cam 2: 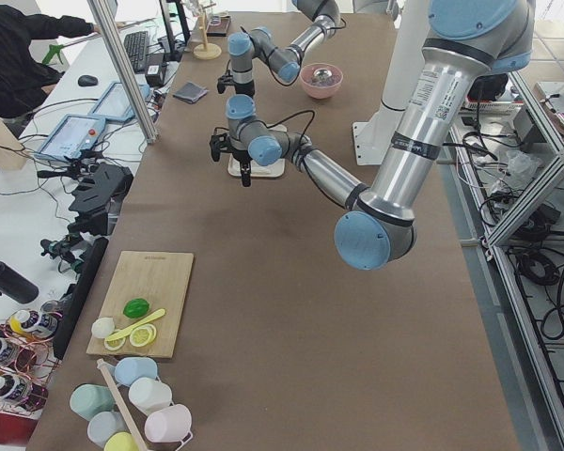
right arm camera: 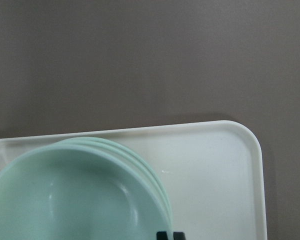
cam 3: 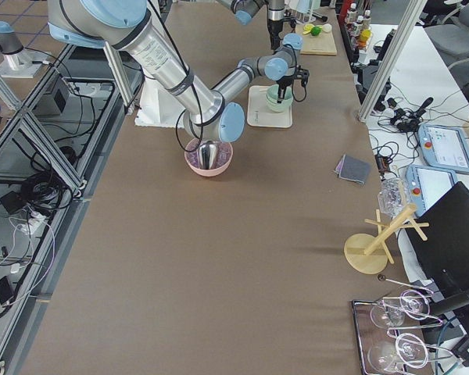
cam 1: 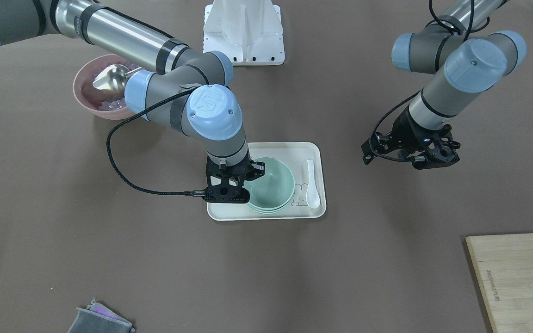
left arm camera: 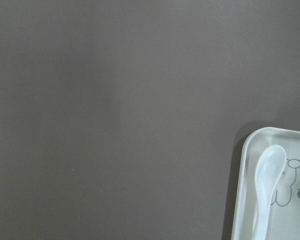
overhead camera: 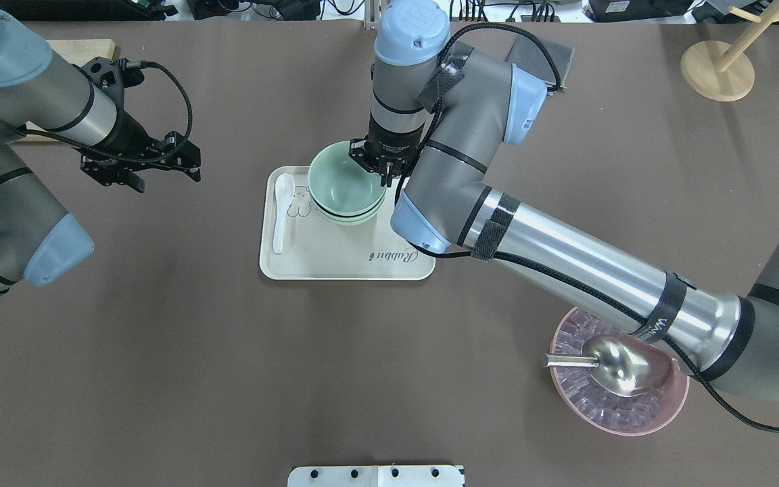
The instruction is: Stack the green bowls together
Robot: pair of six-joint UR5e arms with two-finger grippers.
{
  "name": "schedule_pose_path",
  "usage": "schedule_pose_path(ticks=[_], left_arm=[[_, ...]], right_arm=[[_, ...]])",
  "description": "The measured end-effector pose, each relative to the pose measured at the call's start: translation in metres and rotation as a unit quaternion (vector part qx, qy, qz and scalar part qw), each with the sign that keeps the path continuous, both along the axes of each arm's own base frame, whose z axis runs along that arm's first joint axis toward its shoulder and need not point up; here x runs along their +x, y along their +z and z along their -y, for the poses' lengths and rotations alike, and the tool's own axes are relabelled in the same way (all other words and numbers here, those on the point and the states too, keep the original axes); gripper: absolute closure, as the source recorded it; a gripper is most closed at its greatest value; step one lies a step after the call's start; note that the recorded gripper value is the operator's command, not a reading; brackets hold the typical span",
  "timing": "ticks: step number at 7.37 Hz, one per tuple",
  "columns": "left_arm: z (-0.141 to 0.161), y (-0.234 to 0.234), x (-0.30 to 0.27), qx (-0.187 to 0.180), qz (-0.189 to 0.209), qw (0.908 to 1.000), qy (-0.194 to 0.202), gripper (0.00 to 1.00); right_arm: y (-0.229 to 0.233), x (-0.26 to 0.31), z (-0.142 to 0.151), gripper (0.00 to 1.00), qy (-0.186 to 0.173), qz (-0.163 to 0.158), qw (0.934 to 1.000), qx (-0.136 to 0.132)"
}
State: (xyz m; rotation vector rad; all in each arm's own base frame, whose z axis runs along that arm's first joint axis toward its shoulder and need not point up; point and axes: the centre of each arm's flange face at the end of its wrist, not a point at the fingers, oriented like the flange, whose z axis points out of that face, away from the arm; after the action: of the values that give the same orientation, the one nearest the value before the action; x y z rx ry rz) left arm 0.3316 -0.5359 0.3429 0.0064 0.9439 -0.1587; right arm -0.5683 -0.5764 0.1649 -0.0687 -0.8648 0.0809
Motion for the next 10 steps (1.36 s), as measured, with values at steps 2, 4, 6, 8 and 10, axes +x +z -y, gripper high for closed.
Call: schedule_pose_path(ticks=[2, 4, 6, 8, 10], left_arm=[[0.0001, 0.0004, 0.0001, 0.000, 0.000, 1.0000, 0.000, 0.02], [0.0002, 0.0005, 0.0001, 0.000, 0.000, 1.0000, 0.000, 0.02], [0.0002, 0.0003, 0.0002, 0.000, 0.000, 1.0000, 0.000, 0.02], [0.0004, -0.0003, 0.0003, 0.000, 0.000, 1.0000, 0.000, 0.02], [0.0005, -0.0002, 0.0004, 0.000, 0.000, 1.0000, 0.000, 0.02]], right_arm=[[0.0006, -0.0008, -0.0014, 1.00, -0.008, 0.004, 0.9999, -0.007], [0.0010, -0.0004, -0.0020, 1.00, -0.018, 0.010, 0.9997, -0.014], [0.0023, 0.0018, 0.0007, 1.00, -0.019, 0.012, 0.9996, -0.018], [0.0047, 0.0028, 0.0033, 1.00, -0.018, 0.010, 0.9996, -0.020], [0.0063, 0.0027, 0.0043, 1.00, -0.018, 0.009, 0.9996, -0.021]])
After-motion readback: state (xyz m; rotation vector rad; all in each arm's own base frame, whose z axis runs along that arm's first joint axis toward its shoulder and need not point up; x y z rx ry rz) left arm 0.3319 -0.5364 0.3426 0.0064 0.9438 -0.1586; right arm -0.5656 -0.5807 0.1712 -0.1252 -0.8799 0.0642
